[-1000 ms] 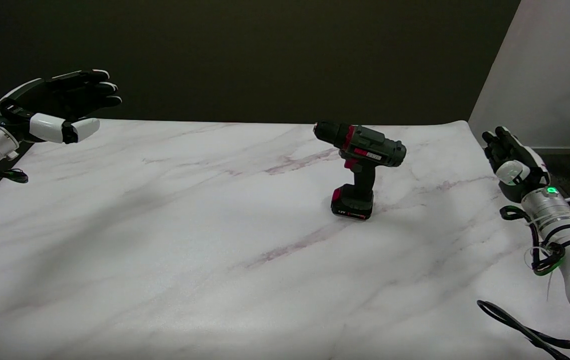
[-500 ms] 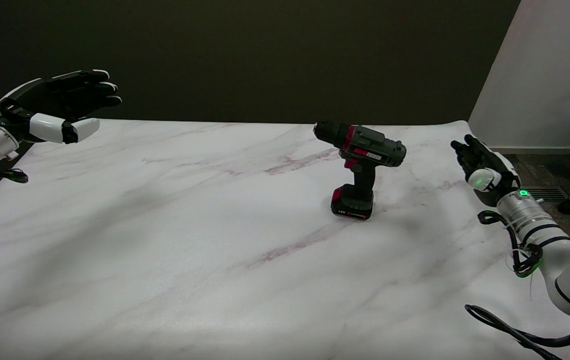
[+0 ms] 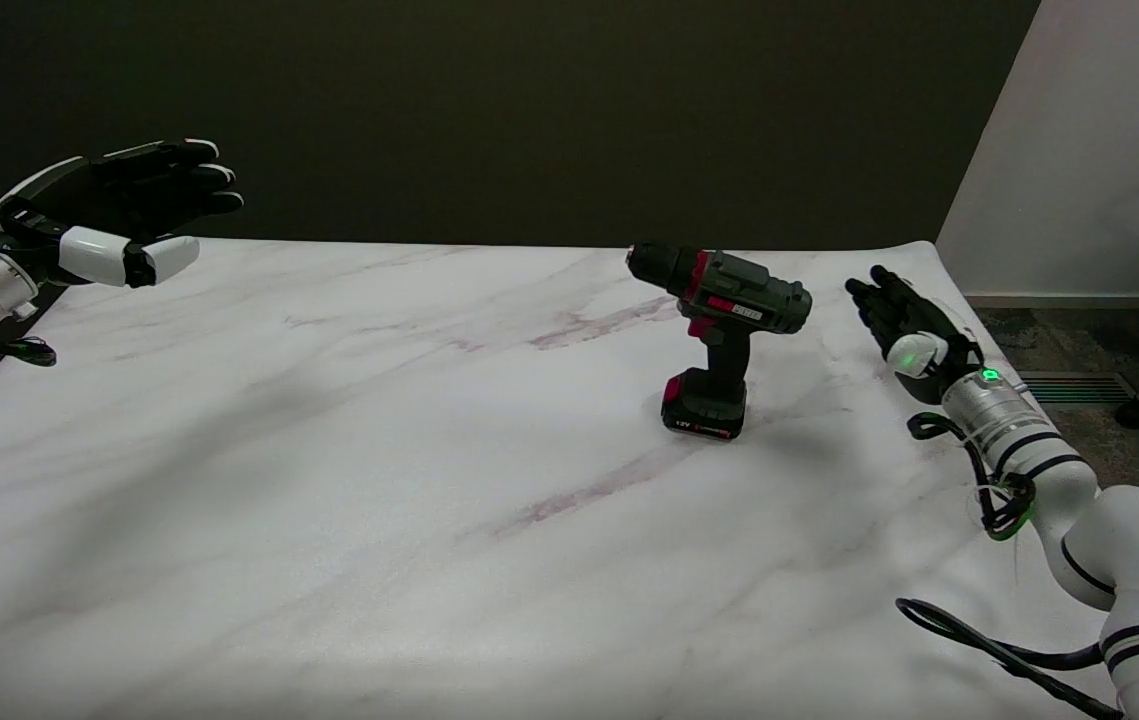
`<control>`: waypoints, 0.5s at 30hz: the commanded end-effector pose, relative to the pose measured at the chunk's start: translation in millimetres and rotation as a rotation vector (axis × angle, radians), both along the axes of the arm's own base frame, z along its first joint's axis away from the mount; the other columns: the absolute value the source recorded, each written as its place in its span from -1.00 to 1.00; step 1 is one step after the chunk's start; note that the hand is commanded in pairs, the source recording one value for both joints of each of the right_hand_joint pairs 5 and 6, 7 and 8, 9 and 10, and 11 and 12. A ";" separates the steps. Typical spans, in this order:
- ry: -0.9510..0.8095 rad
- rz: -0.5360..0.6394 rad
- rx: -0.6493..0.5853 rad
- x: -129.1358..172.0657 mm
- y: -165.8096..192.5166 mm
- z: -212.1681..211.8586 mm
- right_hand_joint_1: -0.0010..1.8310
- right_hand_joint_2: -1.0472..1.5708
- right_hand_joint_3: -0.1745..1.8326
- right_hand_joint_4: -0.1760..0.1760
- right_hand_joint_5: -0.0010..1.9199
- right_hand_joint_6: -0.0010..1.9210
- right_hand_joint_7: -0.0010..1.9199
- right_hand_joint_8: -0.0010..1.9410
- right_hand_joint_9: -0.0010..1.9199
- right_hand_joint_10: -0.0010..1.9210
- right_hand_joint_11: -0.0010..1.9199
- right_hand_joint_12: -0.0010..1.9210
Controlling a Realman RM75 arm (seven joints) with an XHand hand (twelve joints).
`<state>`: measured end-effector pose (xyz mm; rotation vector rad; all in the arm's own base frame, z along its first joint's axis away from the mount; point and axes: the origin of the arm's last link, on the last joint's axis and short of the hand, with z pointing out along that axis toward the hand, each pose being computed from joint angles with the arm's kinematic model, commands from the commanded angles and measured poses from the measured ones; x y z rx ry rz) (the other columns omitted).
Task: Pick up the power screwdriver.
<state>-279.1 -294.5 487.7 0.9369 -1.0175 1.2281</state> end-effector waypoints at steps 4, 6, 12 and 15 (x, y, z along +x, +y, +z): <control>-0.043 -0.018 0.125 -12.4 -33.6 -30.4 0.16 -0.68 -0.60 -1.00 -0.98 -0.98 -0.74 -0.74 -0.89 -0.89 -0.97 -0.97; -0.041 -0.026 0.138 -14.3 -34.1 -34.0 0.17 -0.68 -0.59 -1.00 -0.98 -0.98 -0.74 -0.74 -0.89 -0.89 -0.97 -0.97; -0.007 -0.049 0.190 -16.7 -38.4 -50.0 0.17 -0.66 -0.57 -1.00 -0.98 -0.98 -0.74 -0.74 -0.88 -0.88 -0.98 -0.98; -0.005 -0.054 0.212 -17.9 -41.4 -57.1 0.18 -0.65 -0.55 -1.00 -0.98 -0.98 -0.73 -0.74 -0.88 -0.88 -0.98 -0.98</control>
